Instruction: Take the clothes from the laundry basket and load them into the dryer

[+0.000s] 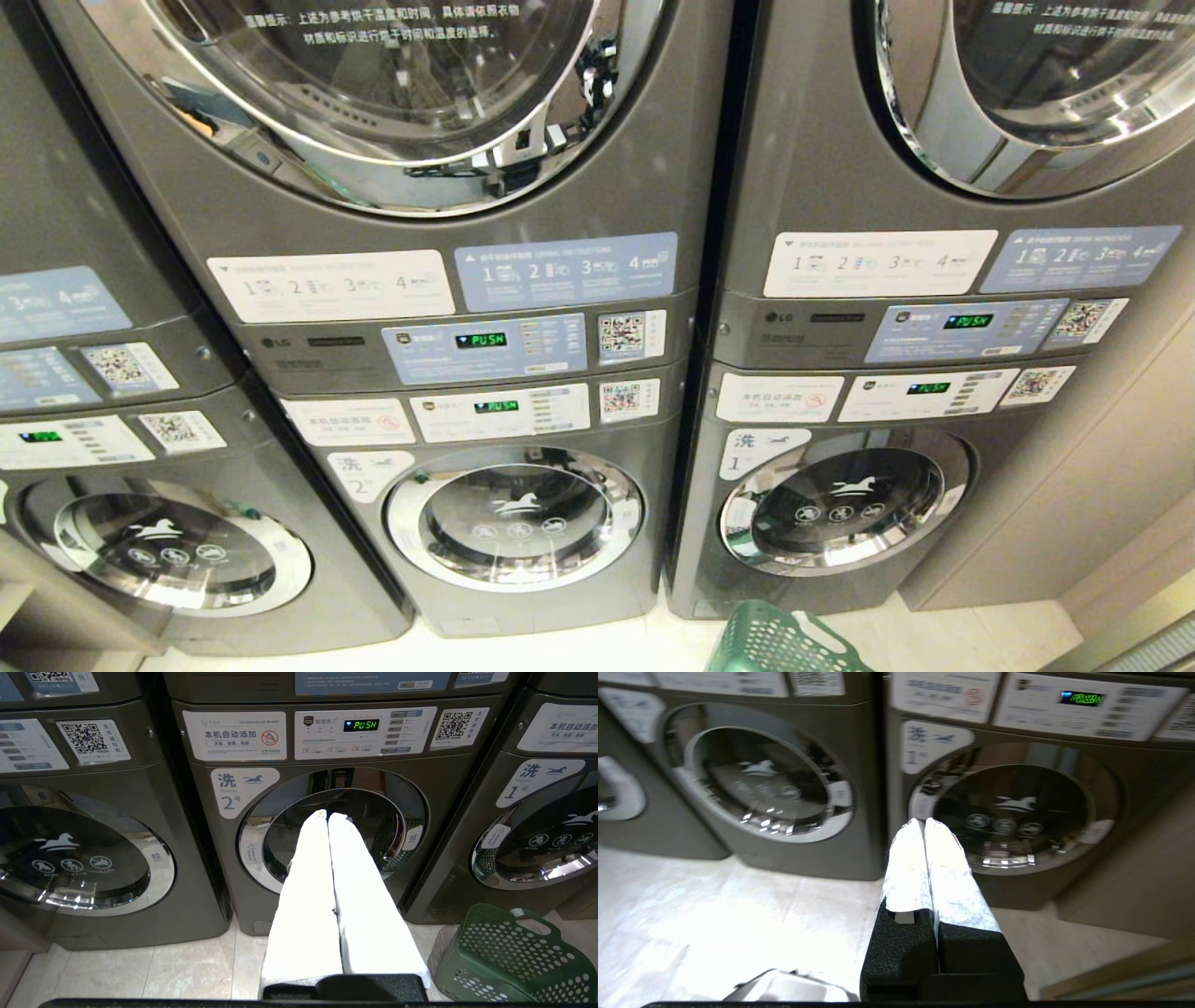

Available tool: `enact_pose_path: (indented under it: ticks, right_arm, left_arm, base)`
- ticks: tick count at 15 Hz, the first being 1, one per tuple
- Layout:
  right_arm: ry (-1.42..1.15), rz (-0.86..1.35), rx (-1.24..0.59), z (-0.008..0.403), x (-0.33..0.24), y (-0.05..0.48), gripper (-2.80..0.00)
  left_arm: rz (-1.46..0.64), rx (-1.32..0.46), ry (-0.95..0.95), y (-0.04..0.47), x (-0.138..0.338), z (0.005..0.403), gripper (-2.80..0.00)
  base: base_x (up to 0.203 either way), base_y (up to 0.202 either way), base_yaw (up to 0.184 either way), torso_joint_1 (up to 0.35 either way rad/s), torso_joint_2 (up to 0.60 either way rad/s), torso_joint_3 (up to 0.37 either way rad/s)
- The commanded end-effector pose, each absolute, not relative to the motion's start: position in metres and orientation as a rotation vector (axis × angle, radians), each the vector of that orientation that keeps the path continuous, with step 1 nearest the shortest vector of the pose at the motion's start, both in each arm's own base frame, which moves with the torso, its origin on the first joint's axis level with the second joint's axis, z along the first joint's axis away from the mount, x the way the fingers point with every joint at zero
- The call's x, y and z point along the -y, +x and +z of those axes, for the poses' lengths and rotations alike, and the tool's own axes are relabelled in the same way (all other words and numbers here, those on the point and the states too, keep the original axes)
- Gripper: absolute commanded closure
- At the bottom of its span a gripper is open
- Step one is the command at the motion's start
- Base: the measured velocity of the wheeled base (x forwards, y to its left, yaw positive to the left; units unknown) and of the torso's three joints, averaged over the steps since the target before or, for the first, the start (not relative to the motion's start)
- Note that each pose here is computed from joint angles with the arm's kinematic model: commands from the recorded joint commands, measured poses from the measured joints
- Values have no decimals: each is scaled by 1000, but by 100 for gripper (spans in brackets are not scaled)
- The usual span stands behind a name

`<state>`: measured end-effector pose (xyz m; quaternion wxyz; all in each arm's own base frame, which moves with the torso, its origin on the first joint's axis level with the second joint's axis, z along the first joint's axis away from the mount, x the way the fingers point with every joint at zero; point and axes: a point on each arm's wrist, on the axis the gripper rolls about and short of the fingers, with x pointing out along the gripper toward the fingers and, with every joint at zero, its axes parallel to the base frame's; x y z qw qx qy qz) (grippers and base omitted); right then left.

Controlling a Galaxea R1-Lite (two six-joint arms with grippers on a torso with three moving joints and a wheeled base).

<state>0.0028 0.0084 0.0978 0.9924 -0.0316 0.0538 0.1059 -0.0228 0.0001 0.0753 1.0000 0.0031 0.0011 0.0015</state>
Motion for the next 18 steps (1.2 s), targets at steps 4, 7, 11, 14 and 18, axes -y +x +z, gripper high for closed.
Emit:
enact_pose_path:
  ticks: [4, 7, 11, 14, 18]
  right_arm:
    - [-119, -107, -315, 77, -1, -2, 0]
    - [-176, 105, -266, 78, -1, -3, 0]
    - [-149, 81, -221, 78, -1, -6, 0]
    - [-67, 15, -246, 78, 0, -6, 0]
    - [-67, -17, -255, 78, 0, -6, 0]
  left_arm:
    - [2, -2, 6, -23, 0, 75, 0]
    - [3, -2, 6, -23, 0, 75, 0]
    - [3, -2, 6, -23, 0, 75, 0]
    - [3, -2, 6, -23, 0, 75, 0]
    - [2, -2, 6, -23, 0, 75, 0]
  base:
    - [0, 0, 0, 0, 0, 0]
    - [0, 0, 0, 0, 0, 0]
    - [0, 0, 0, 0, 0, 0]
    - [0, 0, 0, 0, 0, 0]
    - [0, 0, 0, 0, 0, 0]
